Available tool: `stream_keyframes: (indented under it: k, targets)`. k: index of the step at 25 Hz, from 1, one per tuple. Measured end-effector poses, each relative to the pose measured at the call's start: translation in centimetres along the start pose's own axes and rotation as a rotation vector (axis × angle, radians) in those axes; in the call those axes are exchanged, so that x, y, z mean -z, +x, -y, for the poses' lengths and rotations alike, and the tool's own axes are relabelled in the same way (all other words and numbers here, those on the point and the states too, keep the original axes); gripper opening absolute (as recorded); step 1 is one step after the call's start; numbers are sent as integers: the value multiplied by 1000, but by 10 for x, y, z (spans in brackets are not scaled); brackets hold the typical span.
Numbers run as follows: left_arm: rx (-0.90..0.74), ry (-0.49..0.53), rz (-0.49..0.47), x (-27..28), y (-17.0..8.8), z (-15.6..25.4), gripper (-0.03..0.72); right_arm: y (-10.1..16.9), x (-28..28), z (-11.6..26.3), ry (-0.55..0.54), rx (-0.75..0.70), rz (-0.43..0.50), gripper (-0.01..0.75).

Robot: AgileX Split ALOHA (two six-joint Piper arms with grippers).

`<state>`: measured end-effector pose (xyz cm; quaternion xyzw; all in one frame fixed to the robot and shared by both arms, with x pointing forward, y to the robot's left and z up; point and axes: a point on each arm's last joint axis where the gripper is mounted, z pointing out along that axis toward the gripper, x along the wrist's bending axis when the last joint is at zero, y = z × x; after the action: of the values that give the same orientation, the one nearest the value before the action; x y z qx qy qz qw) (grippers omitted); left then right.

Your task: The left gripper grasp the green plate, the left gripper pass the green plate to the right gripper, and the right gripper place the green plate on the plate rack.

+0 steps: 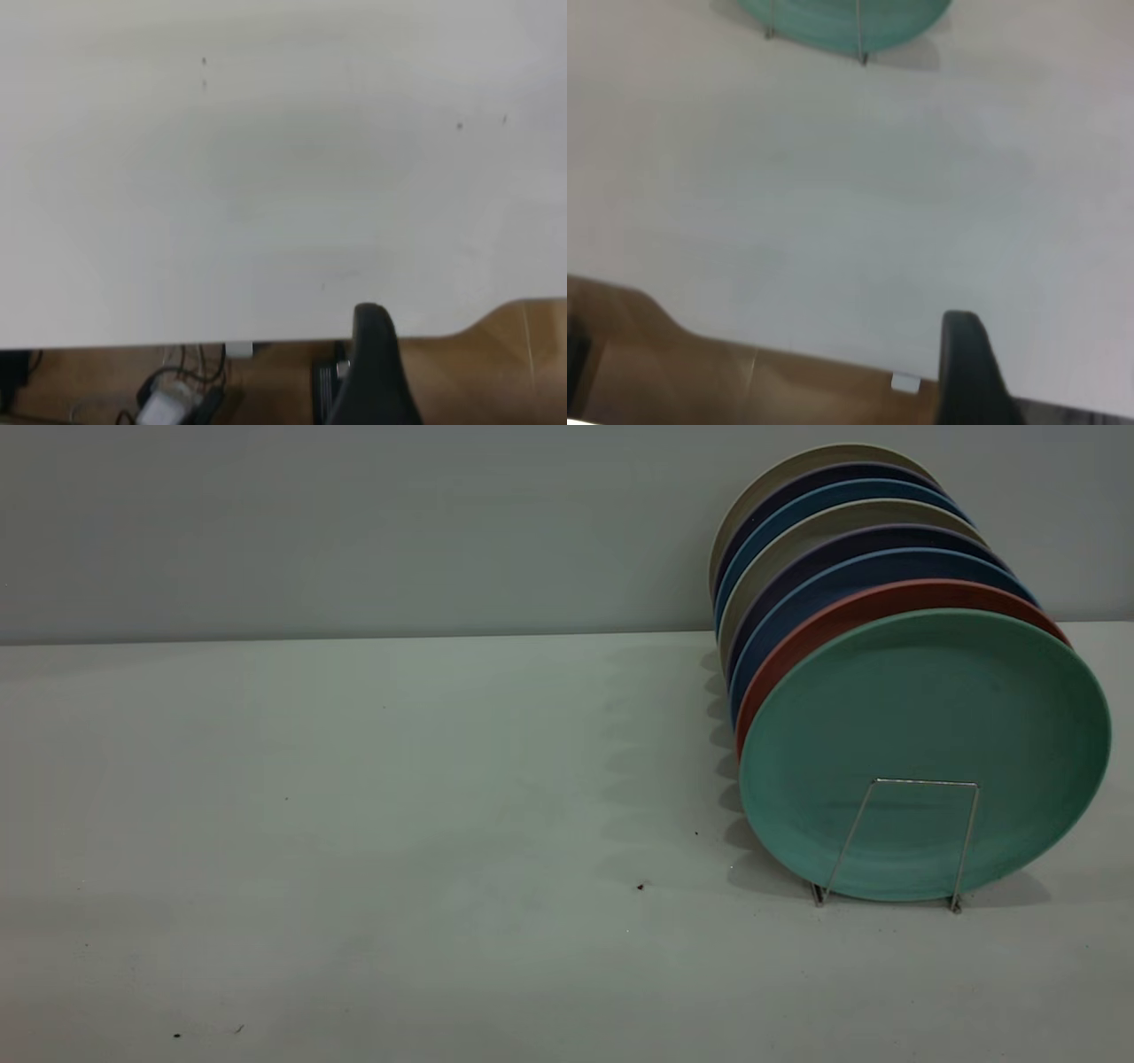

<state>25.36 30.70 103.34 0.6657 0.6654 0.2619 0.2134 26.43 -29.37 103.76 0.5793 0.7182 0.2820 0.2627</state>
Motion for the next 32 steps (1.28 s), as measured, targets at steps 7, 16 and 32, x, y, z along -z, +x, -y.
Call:
stream_keyframes:
  k: [7,16,32]
  targets:
    - [3,-45,-1,4,0,5,591,3,23,19,-203,-34,65,453]
    - [8,-137,-4,13,0,14,591,4,25,22,-218,-42,73,453]
    - [20,-211,-13,19,0,25,591,4,25,22,-218,-42,73,453]
